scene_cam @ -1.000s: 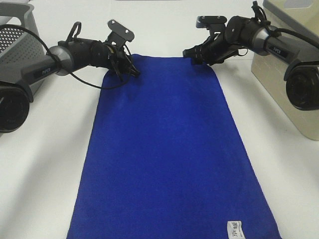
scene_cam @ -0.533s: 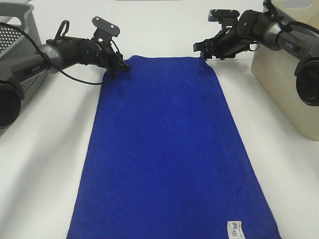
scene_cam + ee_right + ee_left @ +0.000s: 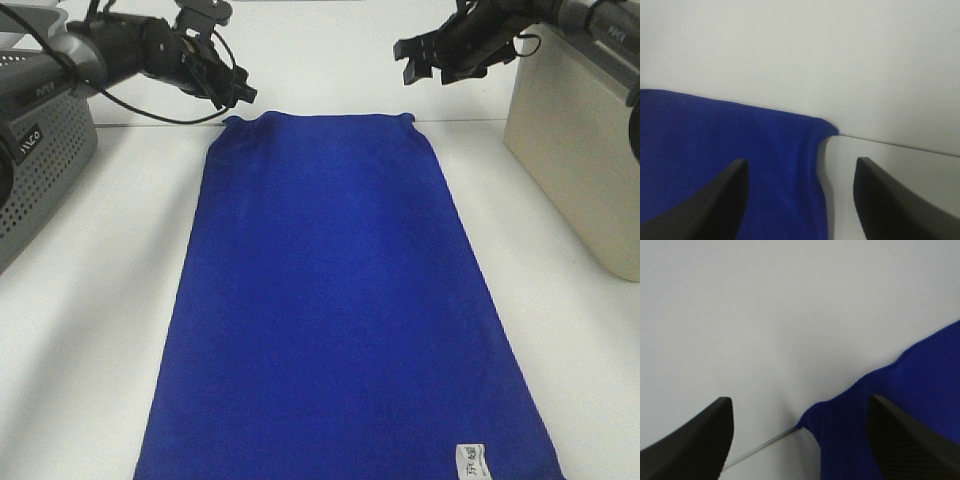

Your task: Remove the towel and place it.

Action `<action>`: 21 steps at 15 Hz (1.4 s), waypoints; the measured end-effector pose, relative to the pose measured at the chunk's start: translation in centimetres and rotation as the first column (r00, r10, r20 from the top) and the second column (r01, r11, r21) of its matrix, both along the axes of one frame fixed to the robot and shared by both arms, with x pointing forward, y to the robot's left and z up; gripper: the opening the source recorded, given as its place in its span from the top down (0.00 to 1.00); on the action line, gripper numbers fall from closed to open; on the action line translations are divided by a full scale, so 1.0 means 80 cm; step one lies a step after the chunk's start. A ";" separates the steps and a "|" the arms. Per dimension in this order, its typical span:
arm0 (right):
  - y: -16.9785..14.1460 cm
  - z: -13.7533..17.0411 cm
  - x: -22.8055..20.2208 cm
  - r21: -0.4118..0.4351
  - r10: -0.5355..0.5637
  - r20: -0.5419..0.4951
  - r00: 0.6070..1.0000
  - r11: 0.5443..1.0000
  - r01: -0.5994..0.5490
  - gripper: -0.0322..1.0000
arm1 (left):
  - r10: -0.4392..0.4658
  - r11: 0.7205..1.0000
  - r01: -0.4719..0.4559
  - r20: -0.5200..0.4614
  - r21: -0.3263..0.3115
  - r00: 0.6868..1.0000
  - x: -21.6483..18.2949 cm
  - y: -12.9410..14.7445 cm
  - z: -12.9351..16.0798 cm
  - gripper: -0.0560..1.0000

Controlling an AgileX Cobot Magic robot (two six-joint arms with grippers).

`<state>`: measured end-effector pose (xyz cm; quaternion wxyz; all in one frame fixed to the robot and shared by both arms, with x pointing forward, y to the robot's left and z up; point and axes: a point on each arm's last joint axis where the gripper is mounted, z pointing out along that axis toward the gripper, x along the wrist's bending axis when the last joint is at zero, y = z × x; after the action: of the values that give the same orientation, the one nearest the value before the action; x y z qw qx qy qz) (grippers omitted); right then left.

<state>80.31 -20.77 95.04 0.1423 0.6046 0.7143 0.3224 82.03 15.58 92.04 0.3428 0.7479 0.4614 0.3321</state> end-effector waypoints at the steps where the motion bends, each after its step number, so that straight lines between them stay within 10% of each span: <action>1: 0.000 0.014 -0.004 0.001 0.008 -0.007 1.000 1.000 -0.008 0.34 | 0.003 1.000 -0.003 -0.030 0.009 1.000 -0.004 0.001 0.011 0.26; 6: -0.001 0.150 -0.078 -0.001 0.124 -0.152 0.981 0.992 -0.125 0.24 | 0.054 0.998 -0.040 -0.350 0.049 0.935 -0.076 0.019 0.149 0.25; 11: -0.025 0.287 -0.145 -0.119 0.058 0.049 0.997 0.992 -0.052 0.24 | 0.281 0.949 -0.311 -0.328 -0.045 0.902 -0.114 0.138 0.261 0.24; 14: -0.038 0.309 -0.167 -0.164 -0.017 0.064 0.998 0.986 0.027 0.24 | 0.399 0.880 -0.457 -0.327 -0.125 0.857 -0.126 0.237 0.281 0.24; 21: -0.053 0.289 -0.331 -0.117 -0.047 -0.185 0.982 0.993 0.026 0.24 | 0.368 0.900 -0.434 -0.464 -0.039 0.806 -0.257 0.227 0.299 0.24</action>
<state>53.82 -25.01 118.17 0.1147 0.6363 0.7304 0.2203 61.44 33.75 115.99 0.2026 0.6623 0.6977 0.1831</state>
